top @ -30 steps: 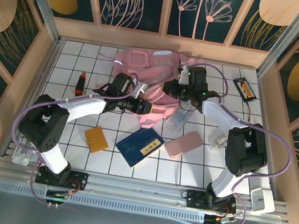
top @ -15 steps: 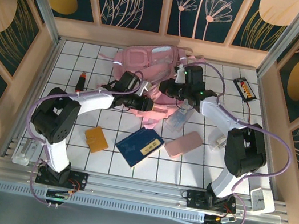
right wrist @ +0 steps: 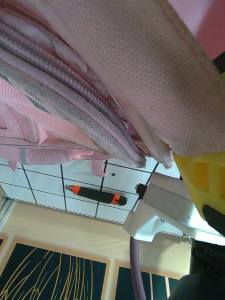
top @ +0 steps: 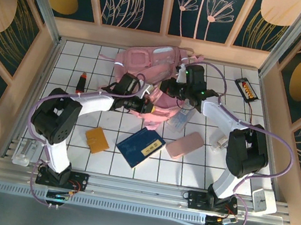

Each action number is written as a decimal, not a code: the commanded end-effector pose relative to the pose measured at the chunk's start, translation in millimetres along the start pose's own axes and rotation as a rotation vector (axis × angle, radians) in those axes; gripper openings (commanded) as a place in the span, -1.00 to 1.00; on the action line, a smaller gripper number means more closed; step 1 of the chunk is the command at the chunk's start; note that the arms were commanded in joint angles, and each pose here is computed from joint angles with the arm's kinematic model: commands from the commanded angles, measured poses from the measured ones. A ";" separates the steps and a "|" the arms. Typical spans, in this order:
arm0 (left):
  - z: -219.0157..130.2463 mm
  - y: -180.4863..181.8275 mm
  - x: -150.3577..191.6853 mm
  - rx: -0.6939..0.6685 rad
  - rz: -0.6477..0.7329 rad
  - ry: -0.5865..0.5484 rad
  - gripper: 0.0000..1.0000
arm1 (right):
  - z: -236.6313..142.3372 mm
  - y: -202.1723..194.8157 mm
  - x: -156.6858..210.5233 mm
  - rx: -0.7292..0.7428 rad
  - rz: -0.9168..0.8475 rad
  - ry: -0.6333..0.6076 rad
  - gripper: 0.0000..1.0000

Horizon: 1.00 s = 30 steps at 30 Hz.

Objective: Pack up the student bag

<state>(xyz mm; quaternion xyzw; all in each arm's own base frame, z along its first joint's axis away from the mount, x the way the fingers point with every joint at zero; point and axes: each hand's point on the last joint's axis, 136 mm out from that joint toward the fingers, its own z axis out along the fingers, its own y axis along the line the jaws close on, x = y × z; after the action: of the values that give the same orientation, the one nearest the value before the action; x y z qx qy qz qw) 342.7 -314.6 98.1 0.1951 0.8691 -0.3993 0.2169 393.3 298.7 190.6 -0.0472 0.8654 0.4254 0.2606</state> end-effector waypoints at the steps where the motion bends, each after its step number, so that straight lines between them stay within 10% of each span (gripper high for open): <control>1: -16.8 -35.3 -22.0 0.106 0.121 -0.085 -1.00 | -12.4 28.6 -20.2 -0.047 -0.107 -0.069 -1.00; 11: -49.1 -64.1 -48.1 0.171 0.098 -0.206 -1.00 | -6.3 -15.5 -1.3 0.020 -0.086 0.004 -0.92; 16: -49.2 -48.9 -44.7 0.116 0.065 -0.208 -1.00 | -17.9 8.7 16.0 -0.185 -0.144 0.095 -0.27; 30: -49.8 -62.3 -33.3 0.193 0.115 -0.150 -1.00 | -20.2 -3.8 52.4 -0.175 -0.930 0.201 -0.20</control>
<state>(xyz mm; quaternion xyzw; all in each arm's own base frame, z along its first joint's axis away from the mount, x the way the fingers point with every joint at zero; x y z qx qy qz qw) 334.3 -312.0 156.0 0.1902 0.8300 -0.4552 0.2603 342.3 286.2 176.8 -0.4019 0.7756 0.3761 0.3091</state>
